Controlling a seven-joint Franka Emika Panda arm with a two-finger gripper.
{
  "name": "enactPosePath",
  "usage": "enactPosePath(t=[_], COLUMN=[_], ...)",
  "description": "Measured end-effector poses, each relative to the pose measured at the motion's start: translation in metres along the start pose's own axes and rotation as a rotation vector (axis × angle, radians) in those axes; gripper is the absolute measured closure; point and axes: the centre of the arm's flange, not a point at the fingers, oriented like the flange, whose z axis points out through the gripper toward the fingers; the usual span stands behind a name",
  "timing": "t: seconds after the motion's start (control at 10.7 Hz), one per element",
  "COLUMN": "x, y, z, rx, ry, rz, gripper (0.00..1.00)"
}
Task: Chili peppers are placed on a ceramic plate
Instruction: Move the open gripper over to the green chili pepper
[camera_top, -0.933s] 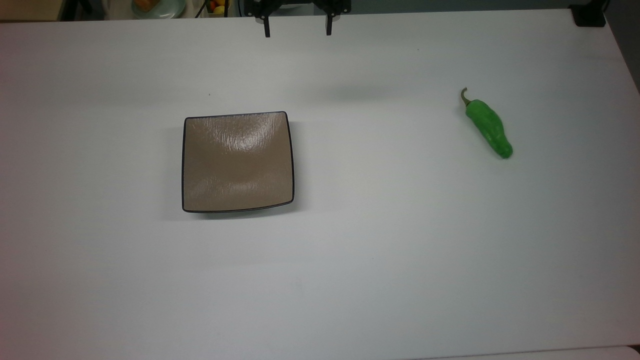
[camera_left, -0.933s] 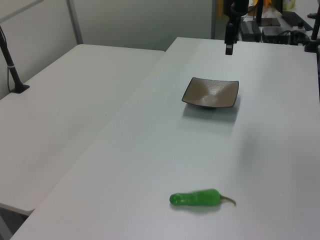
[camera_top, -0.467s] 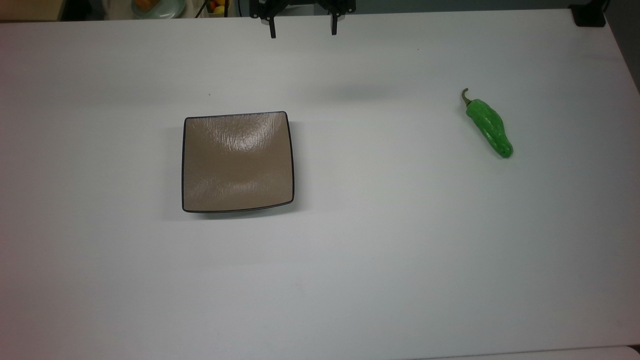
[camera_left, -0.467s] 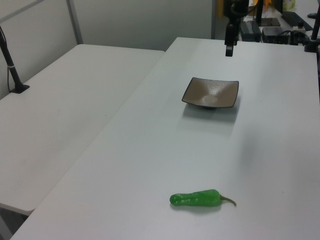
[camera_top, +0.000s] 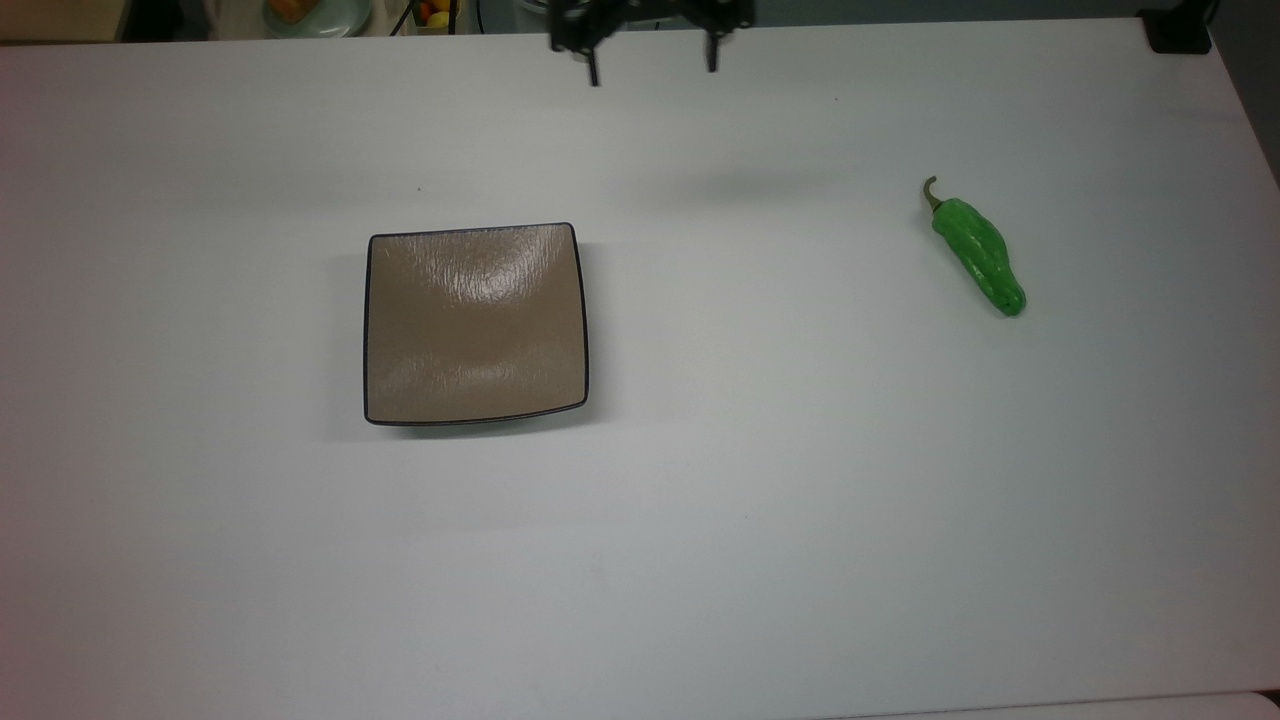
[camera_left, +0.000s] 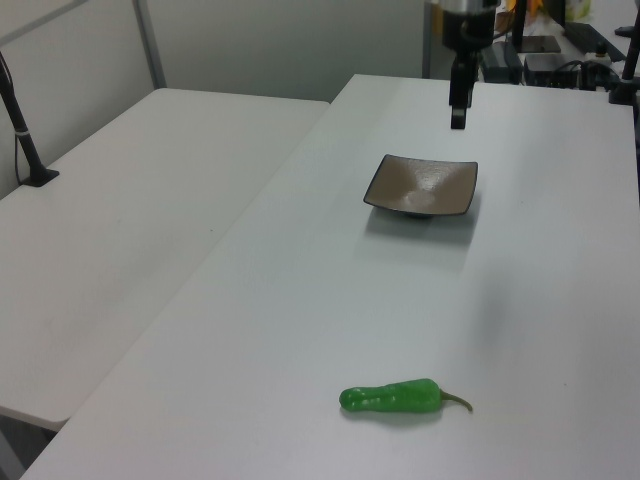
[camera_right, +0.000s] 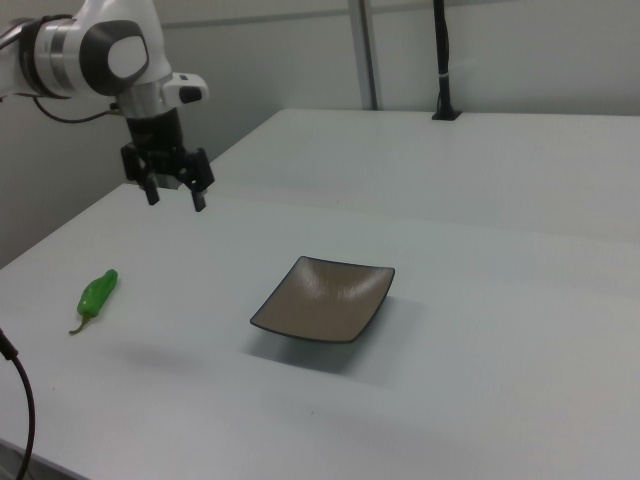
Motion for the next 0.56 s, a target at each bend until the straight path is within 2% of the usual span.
enactPosePath(t=[0.37, 0.56], x=[0.003, 0.006], y=[-0.088, -0.125], z=[0.030, 0.047], rx=[0.026, 0.036], ry=[-0.049, -0.045], rz=[-0.144, -0.204], gripper=[0.00, 0.00])
